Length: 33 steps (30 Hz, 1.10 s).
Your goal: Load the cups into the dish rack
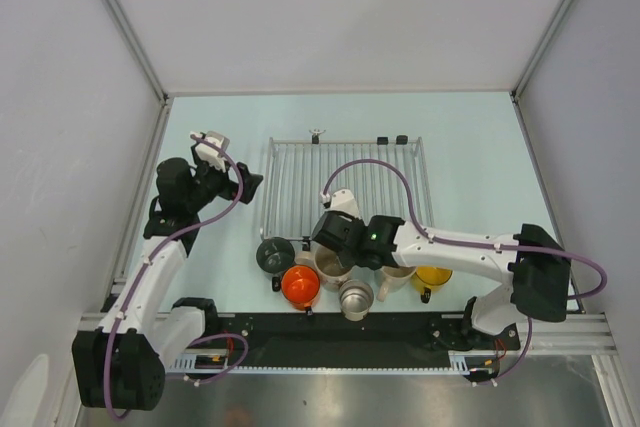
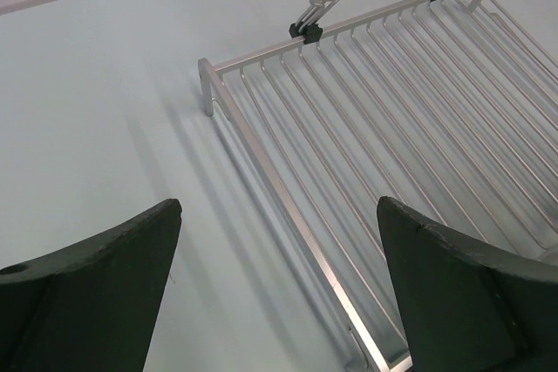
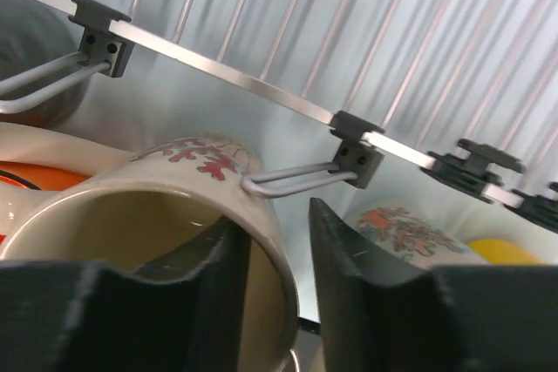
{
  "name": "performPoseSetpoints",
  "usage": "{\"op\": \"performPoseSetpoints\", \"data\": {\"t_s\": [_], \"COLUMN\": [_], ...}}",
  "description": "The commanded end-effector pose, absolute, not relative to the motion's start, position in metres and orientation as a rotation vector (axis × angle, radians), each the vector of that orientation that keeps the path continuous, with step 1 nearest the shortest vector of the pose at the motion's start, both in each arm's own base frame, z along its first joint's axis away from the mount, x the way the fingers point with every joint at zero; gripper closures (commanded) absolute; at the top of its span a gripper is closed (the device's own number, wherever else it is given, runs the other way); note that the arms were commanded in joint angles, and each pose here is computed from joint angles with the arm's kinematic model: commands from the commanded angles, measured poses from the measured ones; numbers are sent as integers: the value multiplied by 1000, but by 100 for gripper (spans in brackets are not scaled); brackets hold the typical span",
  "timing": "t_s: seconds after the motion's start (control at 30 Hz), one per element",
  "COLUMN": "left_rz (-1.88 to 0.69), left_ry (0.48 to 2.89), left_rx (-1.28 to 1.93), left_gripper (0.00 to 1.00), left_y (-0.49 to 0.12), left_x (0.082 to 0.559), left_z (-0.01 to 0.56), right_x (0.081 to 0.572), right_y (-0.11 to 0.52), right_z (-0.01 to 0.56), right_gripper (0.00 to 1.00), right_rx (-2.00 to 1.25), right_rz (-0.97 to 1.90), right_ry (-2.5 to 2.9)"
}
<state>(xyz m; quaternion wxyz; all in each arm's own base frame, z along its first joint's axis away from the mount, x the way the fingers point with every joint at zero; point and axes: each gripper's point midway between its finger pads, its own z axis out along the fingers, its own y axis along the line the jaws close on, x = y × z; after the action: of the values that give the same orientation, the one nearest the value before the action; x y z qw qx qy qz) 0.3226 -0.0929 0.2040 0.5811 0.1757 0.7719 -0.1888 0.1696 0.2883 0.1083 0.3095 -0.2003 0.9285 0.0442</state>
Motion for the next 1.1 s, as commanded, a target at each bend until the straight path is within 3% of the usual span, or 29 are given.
{"op": "performPoseSetpoints", "data": {"t_s": [0.0, 0.03, 0.13, 0.17, 0.73, 0.83, 1.07], "left_rz": [-429, -429, -446, -450, -531, -636, -935], "left_ry": [1748, 1748, 1750, 1748, 1768, 1791, 1874], "left_rx": [438, 438, 449, 452, 513, 550, 668], "left_gripper": [0, 0, 0, 0, 0, 0, 0], "left_y": [-94, -94, -97, -97, -109, -122, -150], "left_x": [324, 324, 322, 321, 312, 302, 292], "left_z": [223, 223, 224, 225, 226, 230, 253], "right_x": [171, 172, 175, 178, 193, 201, 242], "right_y": [298, 299, 297, 297, 290, 289, 265], "right_z": [98, 97, 95, 96, 207, 226, 265], "right_gripper": [69, 80, 98, 100, 100, 100, 100], "right_rx": [-529, -524, -513, -499, -381, -366, -219], "right_rz": [188, 198, 206, 221, 405, 401, 31], "right_ry": [2480, 2484, 2501, 2508, 2291, 2223, 1882]}}
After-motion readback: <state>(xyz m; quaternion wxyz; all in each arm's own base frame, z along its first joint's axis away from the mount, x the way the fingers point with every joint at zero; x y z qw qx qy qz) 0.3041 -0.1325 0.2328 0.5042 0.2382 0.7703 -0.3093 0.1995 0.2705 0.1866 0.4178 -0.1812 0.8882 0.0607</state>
